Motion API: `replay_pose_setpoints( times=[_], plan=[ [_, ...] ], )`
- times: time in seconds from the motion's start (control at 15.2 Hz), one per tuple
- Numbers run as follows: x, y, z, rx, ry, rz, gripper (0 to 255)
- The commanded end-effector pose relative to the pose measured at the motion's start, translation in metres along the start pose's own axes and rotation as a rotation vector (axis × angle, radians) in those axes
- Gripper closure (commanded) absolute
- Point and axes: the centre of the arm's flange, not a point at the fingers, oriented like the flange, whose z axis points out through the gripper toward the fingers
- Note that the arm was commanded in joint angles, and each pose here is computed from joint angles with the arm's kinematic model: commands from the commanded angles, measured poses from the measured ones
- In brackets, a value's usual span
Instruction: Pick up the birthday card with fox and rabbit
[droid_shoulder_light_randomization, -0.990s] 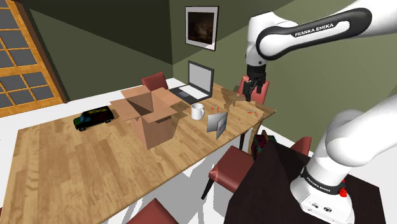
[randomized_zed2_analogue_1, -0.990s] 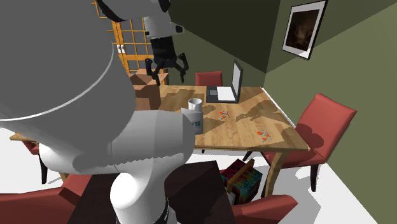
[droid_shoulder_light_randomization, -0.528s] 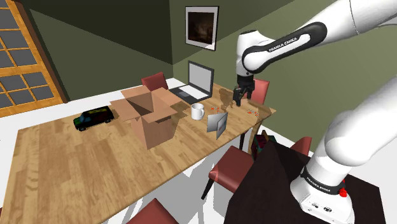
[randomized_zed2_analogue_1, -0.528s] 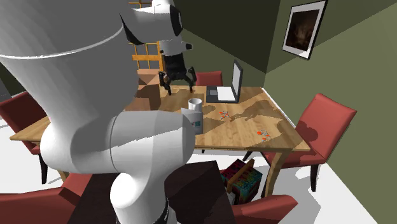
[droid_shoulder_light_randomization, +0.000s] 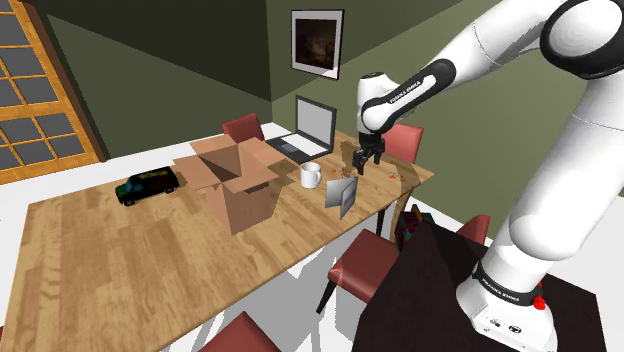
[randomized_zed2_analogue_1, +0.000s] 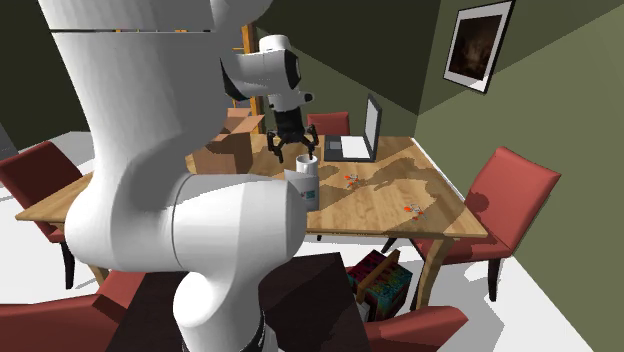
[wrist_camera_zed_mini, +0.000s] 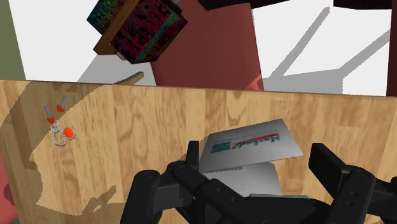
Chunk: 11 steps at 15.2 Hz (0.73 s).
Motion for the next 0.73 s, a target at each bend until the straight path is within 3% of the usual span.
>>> replay_pose_setpoints(
  times=[0.0,0.66],
  plan=[
    [0.017,0.009,0.022,-0.002,0.005,0.007,0],
    [0.096,0.035,0.106,-0.008,0.021,0.041,0]
  ],
)
